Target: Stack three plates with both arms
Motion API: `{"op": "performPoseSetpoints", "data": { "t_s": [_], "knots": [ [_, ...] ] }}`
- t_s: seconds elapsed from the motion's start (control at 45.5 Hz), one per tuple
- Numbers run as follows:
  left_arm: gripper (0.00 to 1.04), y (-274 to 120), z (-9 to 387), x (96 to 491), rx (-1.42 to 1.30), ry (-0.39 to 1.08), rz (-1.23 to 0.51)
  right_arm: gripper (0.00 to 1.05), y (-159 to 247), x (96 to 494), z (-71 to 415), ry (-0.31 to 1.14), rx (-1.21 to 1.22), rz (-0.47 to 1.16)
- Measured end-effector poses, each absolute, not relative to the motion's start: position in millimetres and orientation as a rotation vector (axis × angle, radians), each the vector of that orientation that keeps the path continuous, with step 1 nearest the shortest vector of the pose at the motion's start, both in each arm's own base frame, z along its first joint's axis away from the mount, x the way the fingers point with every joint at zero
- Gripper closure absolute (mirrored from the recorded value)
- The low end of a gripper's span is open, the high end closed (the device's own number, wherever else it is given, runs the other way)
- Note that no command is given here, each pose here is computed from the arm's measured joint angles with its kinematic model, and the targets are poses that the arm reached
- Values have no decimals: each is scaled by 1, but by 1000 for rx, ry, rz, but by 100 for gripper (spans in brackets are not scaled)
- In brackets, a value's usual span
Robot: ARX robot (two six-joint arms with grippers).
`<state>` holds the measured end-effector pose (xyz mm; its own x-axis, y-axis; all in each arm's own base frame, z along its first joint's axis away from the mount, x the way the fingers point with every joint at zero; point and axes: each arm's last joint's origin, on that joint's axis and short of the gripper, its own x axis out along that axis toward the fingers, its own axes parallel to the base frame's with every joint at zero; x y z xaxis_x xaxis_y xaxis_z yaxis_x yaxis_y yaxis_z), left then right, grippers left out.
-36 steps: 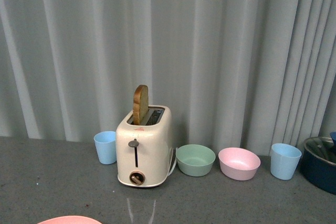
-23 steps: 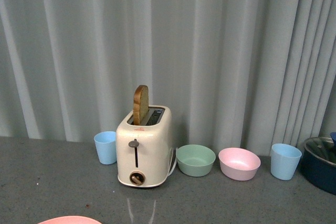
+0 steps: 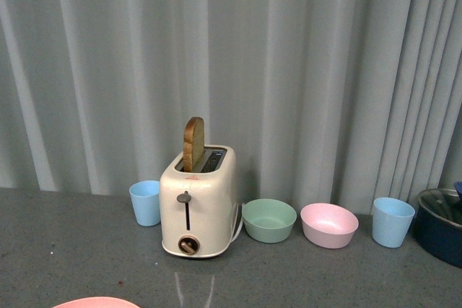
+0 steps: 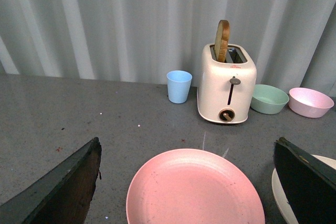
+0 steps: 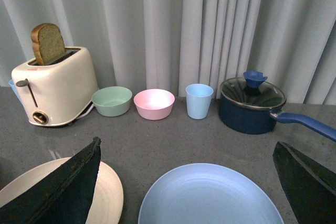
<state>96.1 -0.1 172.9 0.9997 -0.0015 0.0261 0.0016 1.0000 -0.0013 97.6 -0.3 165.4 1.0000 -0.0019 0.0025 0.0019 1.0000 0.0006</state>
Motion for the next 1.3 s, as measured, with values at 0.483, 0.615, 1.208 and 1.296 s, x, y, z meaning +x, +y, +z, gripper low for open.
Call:
{"op": "performPoseSetpoints", "data": {
  "t_s": [0.483,0.615,1.208,1.296],
  "knots": [
    [7,-1,171,98,-55,308,-204,7,0,98,165,-2,0,0],
    [7,0,190,111,-53,355,-275,7,0,98,165,-2,0,-1],
    [7,56,176,336,150,842,-343,7,0,98,165,-2,0,-1],
    [7,67,166,342,149,887,-341,7,0,98,165,-2,0,-1]
  ]
}}
